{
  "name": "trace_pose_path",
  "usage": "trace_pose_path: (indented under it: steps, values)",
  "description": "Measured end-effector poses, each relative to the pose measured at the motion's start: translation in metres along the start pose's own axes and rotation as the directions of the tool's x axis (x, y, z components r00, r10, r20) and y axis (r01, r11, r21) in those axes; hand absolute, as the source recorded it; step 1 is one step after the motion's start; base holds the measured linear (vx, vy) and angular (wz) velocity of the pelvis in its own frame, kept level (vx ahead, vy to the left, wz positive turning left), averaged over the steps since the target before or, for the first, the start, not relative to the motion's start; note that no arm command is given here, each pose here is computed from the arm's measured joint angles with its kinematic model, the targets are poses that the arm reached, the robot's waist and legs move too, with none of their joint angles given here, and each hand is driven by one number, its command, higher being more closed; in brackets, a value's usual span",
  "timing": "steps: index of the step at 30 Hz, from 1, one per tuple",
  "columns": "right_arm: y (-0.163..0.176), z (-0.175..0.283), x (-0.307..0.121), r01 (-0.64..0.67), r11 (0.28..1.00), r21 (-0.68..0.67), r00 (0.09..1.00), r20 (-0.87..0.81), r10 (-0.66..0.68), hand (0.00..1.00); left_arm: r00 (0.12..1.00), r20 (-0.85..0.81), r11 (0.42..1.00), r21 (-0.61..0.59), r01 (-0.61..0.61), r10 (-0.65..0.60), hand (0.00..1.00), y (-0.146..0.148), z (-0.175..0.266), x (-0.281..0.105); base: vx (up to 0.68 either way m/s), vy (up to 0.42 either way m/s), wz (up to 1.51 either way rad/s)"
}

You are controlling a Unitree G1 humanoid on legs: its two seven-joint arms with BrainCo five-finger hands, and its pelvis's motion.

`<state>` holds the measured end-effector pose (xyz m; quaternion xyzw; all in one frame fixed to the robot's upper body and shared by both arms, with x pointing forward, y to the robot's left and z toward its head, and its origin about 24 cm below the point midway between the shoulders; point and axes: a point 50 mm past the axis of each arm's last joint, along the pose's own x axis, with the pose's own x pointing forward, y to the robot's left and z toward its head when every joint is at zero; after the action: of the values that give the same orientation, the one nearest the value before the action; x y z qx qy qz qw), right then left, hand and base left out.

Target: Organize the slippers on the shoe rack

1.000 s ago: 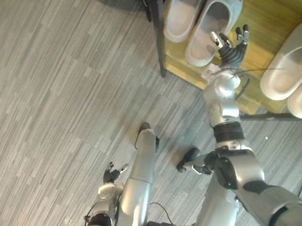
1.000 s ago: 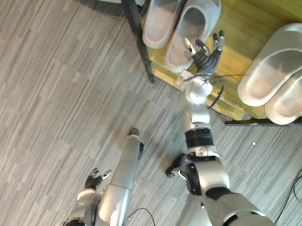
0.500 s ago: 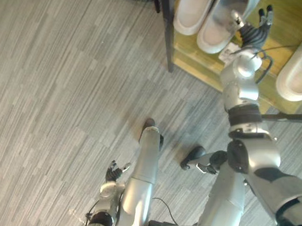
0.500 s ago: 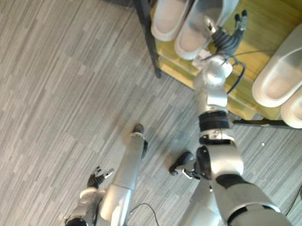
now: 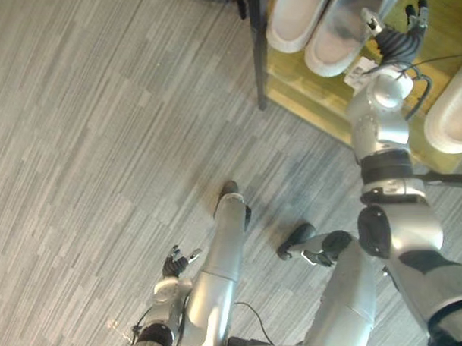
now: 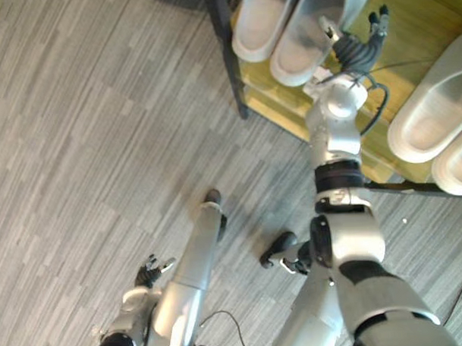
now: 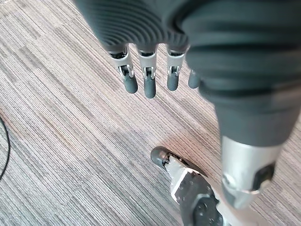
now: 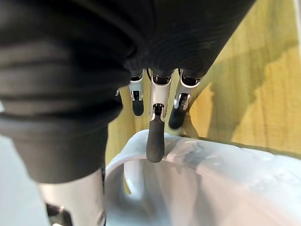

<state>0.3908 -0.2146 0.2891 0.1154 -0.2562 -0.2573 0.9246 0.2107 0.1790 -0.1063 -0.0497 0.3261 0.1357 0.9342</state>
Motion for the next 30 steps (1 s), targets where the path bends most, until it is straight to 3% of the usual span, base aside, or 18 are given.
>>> trace_pose_path:
  steps: [5,17,23,27,30]
  values:
    - [0.008,0.018,-0.008,-0.049,0.997,-0.051,0.991,0.122,0.055,0.0,1.0,-0.007,1.0,-0.002,-0.01,0.01,0.0,0.002,-0.002,0.0,0.0,0.046,-0.09]
    - [-0.006,-0.008,-0.069,-0.148,0.967,-0.206,0.96,0.205,0.191,0.0,0.992,-0.097,0.997,0.032,-0.075,0.078,0.0,0.032,-0.037,-0.016,0.05,0.031,-0.11]
    - [-0.044,-0.076,-0.147,-0.323,0.9,-0.291,0.946,-0.06,0.32,0.0,0.969,-0.202,0.99,0.041,-0.137,0.142,0.0,0.055,-0.074,-0.037,0.12,0.056,-0.13]
    - [-0.087,-0.108,-0.193,-0.402,0.86,-0.313,0.906,-0.27,0.326,0.0,0.959,-0.242,0.988,0.091,-0.127,0.146,0.0,0.066,-0.089,-0.049,0.1,0.103,-0.24]
    - [-0.102,-0.116,-0.207,-0.426,0.846,-0.32,0.886,-0.335,0.32,0.0,0.955,-0.26,0.986,0.126,-0.114,0.143,0.0,0.071,-0.095,-0.053,0.07,0.092,-0.27]
